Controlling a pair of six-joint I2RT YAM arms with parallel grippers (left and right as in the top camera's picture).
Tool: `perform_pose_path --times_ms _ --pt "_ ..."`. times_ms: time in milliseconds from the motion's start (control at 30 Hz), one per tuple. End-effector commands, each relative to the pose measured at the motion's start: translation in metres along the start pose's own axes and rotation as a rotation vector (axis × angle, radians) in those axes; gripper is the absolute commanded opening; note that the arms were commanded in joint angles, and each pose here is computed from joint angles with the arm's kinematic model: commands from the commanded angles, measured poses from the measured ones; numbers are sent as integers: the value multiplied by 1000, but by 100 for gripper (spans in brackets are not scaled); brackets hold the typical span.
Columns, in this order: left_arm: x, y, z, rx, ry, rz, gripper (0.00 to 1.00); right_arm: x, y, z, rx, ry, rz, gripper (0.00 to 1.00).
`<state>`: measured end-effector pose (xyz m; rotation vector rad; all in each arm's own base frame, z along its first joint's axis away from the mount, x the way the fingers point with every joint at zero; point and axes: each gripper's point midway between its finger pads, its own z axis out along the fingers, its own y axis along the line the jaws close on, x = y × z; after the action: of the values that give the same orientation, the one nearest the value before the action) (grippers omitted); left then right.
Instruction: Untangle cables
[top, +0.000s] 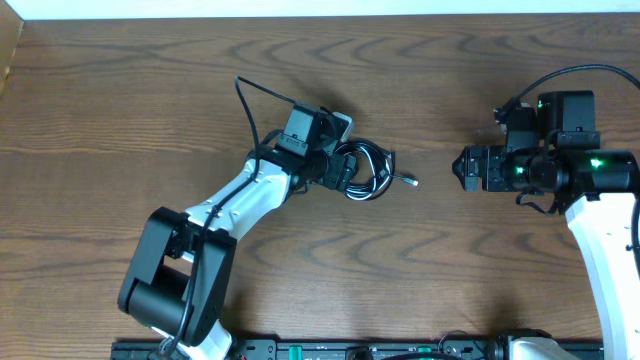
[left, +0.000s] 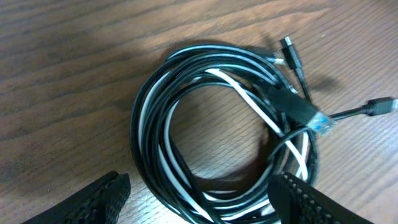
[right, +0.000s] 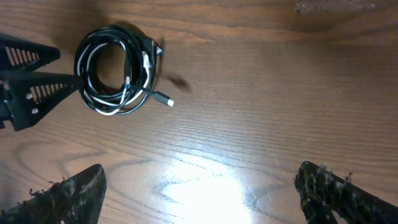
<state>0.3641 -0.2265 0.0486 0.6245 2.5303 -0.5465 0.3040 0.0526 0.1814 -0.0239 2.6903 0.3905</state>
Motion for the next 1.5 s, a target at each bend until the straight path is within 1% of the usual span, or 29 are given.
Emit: perform_pose_path --times_ms 0,200,233,300,333,367,433,467,500,633,767,933,1133,1267,1367,1467 --pt "-1 6 10 -21 7 1 76 -2 4 -5 -21 -10 -4 93" --pt "6 10 25 -20 27 -9 71 -2 6 -5 -28 -7 -22 93" --pt "6 11 25 -20 27 -9 70 -2 6 -5 -28 -7 -22 93" --pt "6 11 25 -20 24 -8 63 -2 6 -5 -28 -7 -22 93" --pt "5 11 25 -21 21 -7 54 -2 6 -5 -28 -7 -22 93" --pt "5 11 25 -21 21 -7 49 -2 6 -5 -28 -7 -22 94" --pt "5 11 25 -21 19 -6 27 -2 6 -5 -28 -7 -22 94" --pt "5 11 25 -21 19 -7 11 -2 6 -5 -28 -7 -22 94" --pt "5 11 25 -21 20 -7 8 -2 6 -5 -28 -7 -22 94" --pt "5 11 25 -21 20 -22 8 -1 6 -5 -28 -5 -21 94" --pt "3 11 25 -21 15 -67 7 0 5 -4 -27 0 -20 95" --pt "-15 0 10 15 -13 -106 7 3 5 -3 -27 8 -17 96" --pt "-60 -22 -41 54 -123 -70 7 5 8 -1 -50 15 -24 97" --pt "-96 -43 -94 90 -251 -26 8 4 36 -5 -214 6 -87 97" --pt "-109 -52 -123 100 -322 -5 7 3 48 -8 -286 2 -90 98" --pt "-116 -59 -144 109 -371 -6 8 5 56 -8 -309 8 -106 98"
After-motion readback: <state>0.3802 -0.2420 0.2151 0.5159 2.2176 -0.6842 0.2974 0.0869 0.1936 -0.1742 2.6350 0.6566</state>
